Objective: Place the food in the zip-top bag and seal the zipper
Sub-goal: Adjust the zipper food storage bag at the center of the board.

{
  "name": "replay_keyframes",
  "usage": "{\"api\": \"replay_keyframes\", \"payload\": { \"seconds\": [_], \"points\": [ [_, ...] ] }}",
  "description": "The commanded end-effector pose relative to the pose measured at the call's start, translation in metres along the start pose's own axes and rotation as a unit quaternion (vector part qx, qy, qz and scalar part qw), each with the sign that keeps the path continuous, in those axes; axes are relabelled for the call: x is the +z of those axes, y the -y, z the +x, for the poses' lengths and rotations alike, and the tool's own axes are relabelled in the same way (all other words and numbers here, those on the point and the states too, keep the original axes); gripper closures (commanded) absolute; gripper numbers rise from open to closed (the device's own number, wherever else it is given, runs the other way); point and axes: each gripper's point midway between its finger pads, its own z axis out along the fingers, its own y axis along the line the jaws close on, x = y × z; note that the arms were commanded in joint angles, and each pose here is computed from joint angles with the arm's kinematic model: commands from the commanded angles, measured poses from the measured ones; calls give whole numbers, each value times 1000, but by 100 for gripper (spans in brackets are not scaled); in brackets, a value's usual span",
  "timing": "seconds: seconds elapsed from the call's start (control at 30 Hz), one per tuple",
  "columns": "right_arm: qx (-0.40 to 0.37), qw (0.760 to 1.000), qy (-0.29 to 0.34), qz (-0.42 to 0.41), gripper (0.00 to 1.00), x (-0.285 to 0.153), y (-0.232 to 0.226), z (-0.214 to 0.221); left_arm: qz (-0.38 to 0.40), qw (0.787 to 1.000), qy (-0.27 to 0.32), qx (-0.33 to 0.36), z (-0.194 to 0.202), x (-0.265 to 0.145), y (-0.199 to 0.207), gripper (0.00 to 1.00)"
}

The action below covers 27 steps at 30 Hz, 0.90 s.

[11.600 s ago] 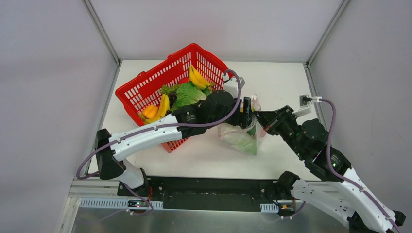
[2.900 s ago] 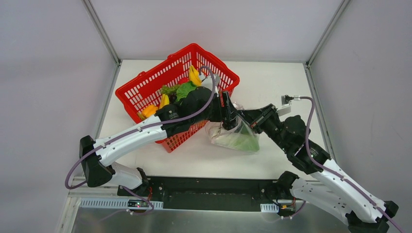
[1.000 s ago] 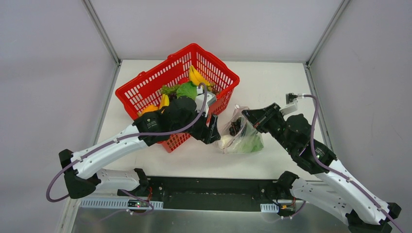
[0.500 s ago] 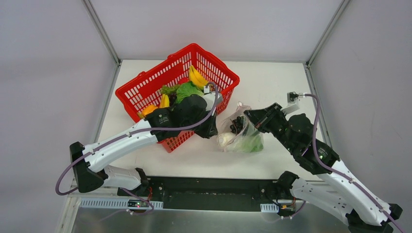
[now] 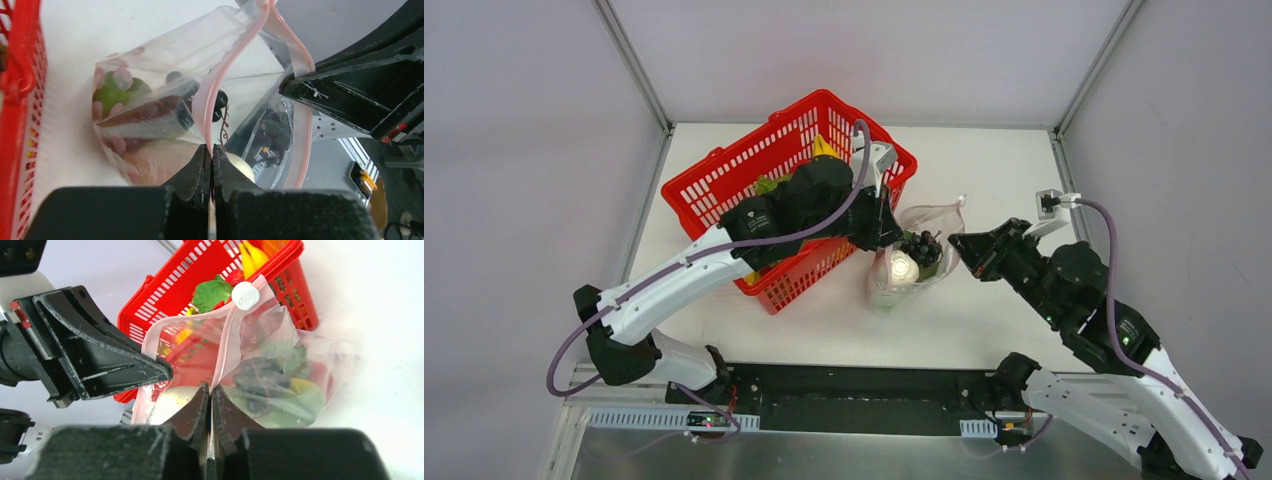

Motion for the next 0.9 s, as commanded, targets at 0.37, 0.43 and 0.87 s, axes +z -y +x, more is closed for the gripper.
{"api": "replay_keyframes", "payload": {
  "seconds": [0.37,0.43,0.87],
  "points": [
    [25,994,70,75,92,5,4,-47,37,998,8,-59,0,7,17,100],
    [20,994,70,77,93,7,2,-49,34,997,8,-62,-1,6,16,100],
    [40,995,88,30,96,-10,-18,-66,42,996,-9,-73,-5,-7,11,100]
  ]
}}
